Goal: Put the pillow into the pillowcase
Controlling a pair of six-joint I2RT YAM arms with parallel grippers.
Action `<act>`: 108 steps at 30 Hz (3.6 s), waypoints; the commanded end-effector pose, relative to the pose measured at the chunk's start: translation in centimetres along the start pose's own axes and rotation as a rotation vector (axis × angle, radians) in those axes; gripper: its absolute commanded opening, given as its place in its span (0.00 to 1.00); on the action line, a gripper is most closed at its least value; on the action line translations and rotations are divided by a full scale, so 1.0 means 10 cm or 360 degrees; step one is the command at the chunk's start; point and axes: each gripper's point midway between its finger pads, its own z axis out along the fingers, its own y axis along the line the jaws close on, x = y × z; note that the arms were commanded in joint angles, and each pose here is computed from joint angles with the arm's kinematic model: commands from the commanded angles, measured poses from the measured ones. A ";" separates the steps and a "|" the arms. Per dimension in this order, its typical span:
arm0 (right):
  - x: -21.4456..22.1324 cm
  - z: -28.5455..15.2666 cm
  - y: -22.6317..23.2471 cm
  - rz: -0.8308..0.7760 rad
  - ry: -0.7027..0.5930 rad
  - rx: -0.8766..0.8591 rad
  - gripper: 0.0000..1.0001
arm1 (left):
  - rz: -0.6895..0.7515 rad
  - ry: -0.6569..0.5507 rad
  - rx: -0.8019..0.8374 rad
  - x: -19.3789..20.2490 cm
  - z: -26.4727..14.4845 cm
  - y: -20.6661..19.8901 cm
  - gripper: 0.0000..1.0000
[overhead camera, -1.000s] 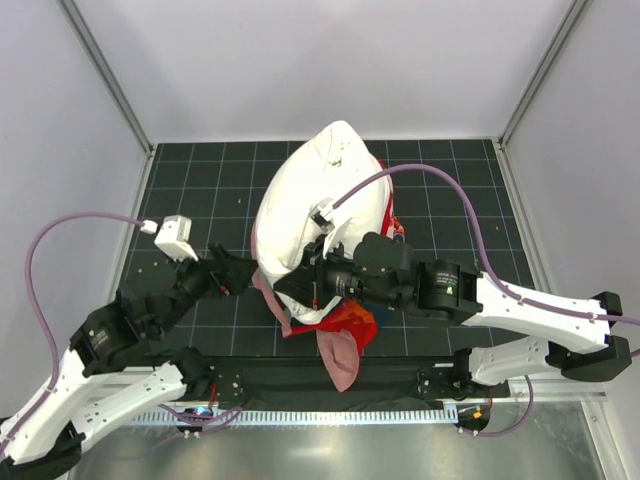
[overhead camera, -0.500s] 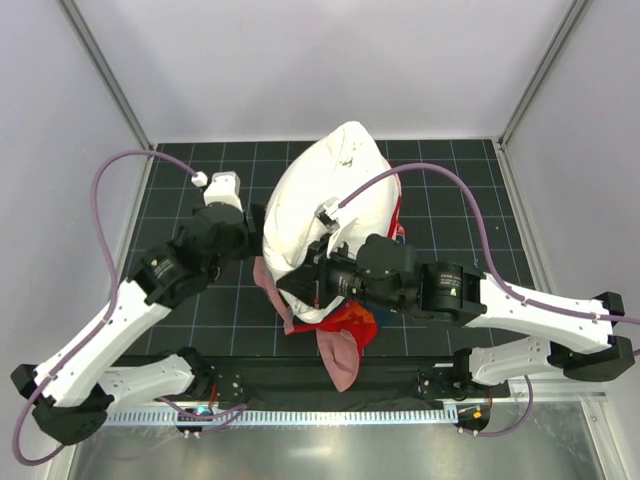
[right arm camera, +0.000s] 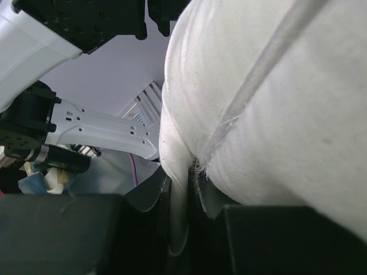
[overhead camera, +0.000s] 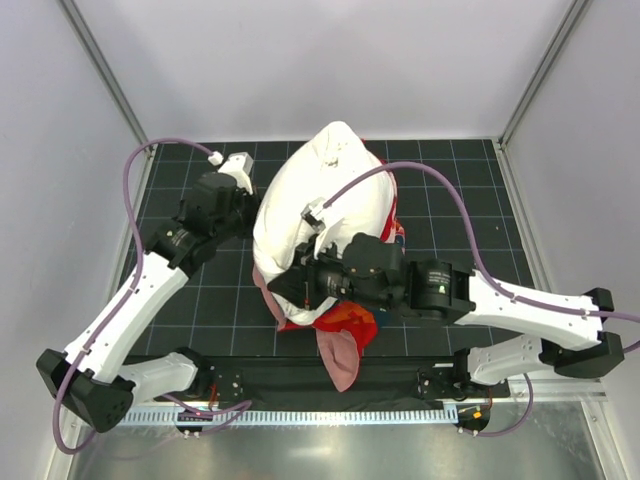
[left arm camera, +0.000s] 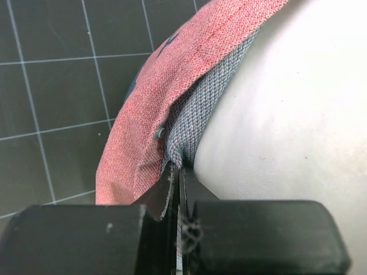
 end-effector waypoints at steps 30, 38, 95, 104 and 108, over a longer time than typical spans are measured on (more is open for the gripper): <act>-0.52 -1.88 -1.24 0.0415 -0.0720 0.0554 0.81 | -0.0816 0.0084 0.0321 -0.58 -0.16 0.36 0.00; -0.24 -1.67 -1.65 0.0377 -0.0633 0.0965 0.77 | -0.0801 0.0046 0.0340 -0.67 -0.33 0.26 0.00; -3.16 -2.41 0.47 0.0230 -0.1315 -0.0305 0.04 | -0.0894 -0.0845 0.1130 -1.78 -2.75 -1.07 0.00; -2.66 -1.53 -0.27 0.0272 -0.1064 0.0061 0.04 | -0.0692 -0.1112 0.1676 -2.40 -4.29 -1.88 0.00; -2.48 -1.25 -0.31 0.0293 -0.0995 -0.0028 0.04 | -0.0650 -0.1102 0.1859 -2.49 -4.41 -1.99 0.01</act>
